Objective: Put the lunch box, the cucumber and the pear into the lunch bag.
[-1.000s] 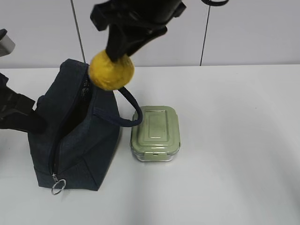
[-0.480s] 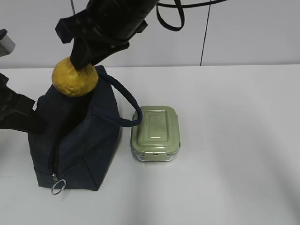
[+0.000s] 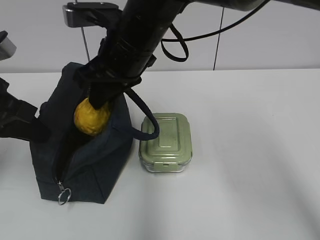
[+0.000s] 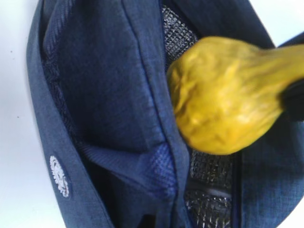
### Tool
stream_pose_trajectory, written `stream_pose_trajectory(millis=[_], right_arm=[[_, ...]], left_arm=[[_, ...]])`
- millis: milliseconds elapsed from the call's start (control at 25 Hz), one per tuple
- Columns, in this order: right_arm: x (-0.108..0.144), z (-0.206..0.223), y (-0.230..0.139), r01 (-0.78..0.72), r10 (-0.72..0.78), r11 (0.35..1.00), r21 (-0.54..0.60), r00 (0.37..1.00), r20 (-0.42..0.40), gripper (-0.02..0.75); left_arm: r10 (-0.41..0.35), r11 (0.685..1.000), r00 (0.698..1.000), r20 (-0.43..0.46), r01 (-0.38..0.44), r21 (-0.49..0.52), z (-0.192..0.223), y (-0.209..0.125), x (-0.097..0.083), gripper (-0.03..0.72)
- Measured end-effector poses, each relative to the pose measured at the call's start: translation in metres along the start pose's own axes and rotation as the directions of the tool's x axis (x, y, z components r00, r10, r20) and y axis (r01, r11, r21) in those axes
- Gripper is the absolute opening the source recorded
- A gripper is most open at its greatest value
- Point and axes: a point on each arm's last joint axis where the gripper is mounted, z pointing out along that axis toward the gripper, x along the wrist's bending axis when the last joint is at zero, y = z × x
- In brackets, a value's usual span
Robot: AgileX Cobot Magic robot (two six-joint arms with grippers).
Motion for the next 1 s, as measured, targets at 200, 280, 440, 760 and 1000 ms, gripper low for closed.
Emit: stream_pose_trajectory(millis=[200,280,440,760,1000], right_arm=[[-0.003,0.009,-0.002,-0.003,0.003,1.000,0.023,1.000,-0.001,0.286],[-0.003,0.009,-0.002,-0.002,0.002,1.000,0.021,1.000,-0.001,0.375],[-0.003,0.006,-0.001,0.003,-0.003,1.000,0.017,1.000,0.005,0.465],[-0.014,-0.060,0.002,-0.025,0.036,0.994,-0.102,0.993,0.111,0.475],[-0.061,-0.085,-0.016,-0.187,0.199,0.978,-0.091,0.969,0.146,0.476]], left_arm=[[0.000,1.000,1.000,0.000,0.000,0.000,0.000,0.000,0.000,0.003],[0.000,1.000,1.000,0.000,0.000,0.000,0.000,0.000,0.000,0.003],[0.000,1.000,1.000,0.000,0.000,0.000,0.000,0.000,0.000,0.003],[0.000,1.000,1.000,0.000,0.000,0.000,0.000,0.000,0.000,0.003],[0.000,1.000,1.000,0.000,0.000,0.000,0.000,0.000,0.000,0.003]])
